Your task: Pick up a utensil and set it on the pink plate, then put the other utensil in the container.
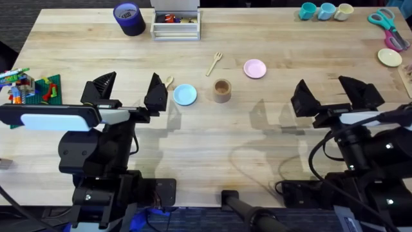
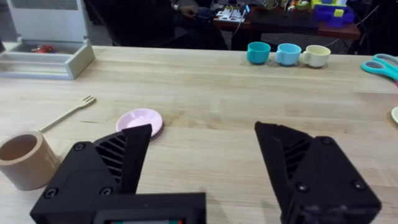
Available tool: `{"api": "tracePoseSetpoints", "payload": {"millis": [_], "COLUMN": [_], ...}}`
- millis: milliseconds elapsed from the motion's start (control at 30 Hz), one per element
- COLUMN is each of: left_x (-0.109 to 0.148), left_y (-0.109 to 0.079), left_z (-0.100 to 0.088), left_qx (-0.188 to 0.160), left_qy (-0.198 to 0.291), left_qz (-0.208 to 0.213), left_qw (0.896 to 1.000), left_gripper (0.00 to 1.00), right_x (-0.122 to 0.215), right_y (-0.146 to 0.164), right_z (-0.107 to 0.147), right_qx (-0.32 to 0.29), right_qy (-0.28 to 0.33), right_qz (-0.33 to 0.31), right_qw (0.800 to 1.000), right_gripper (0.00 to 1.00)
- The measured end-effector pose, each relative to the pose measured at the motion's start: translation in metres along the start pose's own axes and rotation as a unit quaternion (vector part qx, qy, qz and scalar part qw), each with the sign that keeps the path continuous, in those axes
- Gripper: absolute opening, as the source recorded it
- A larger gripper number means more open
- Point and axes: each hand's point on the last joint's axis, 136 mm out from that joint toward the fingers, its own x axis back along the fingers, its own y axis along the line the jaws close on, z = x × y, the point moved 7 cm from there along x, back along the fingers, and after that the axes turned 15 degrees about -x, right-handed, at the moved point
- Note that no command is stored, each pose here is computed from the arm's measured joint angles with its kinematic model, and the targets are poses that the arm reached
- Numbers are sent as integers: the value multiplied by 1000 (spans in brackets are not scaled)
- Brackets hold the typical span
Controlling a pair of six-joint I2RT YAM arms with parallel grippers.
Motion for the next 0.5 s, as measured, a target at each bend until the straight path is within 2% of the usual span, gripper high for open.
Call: {"api": "tracePoseSetpoints", "payload": {"millis": [267,500], "left_x": [0,0], "left_y": [-3,-3], "left_z": [10,10], "left_qx": [0,0], "left_qy": [28,29], "left_qz": [7,8], "left_qw": [1000,1000], "left_gripper": [992,993], "right_x": [0,0], "right_y": [0,0], "right_z": [1,1], "right_qx": [0,0], "right_qy": [2,2], "right_qz": [0,1], "right_qw": [1000,1000], "right_gripper": [997,997]}}
